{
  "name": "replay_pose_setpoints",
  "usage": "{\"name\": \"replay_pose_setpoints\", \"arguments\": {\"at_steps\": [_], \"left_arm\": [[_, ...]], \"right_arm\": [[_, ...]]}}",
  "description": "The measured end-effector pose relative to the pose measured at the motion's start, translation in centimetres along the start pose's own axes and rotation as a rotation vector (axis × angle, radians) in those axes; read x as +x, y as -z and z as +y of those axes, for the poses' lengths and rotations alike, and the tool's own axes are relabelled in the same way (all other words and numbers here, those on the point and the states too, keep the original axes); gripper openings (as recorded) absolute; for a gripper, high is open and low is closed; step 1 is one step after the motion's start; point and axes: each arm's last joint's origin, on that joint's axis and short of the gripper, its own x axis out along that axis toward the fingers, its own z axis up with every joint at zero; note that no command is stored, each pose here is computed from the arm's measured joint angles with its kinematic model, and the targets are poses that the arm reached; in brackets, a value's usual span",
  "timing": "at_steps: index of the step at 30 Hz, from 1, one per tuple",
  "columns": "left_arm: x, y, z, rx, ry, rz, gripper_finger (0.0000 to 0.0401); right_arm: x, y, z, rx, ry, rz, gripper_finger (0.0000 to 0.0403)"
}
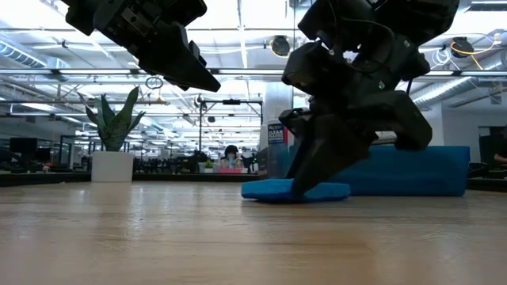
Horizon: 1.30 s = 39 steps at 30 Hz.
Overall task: Pick & Place Kitchen Items
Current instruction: Put the blue dishwashing sponge into the right black bin
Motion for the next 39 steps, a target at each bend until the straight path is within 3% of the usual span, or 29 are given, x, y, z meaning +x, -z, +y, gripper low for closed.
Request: {"name": "replay_pose_setpoints", "arguments": {"at_steps": [4, 16, 26, 39], "left_arm": [[0.0, 0.0, 0.0, -0.001, 0.000, 0.000, 0.0026], [0.0, 0.0, 0.0, 0.001, 0.000, 0.000, 0.0026], [0.0, 0.0, 0.0, 0.000, 0.000, 0.001, 0.0026], [0.0, 0.0, 0.0, 0.001, 0.000, 0.000, 0.0026]], "right_arm": [[0.0, 0.1, -0.1, -0.039, -0.014, 0.000, 0.0005], [-0.7, -2.9, 0.9, -0.120, -0.164, -0.077, 0.0001], [-1.6, -4.4, 2.2, -0.184, -0.184, -0.112, 0.0000], [-7.1, -6.4, 2.3, -0.047, -0.181, -0.183, 0.0000]]}}
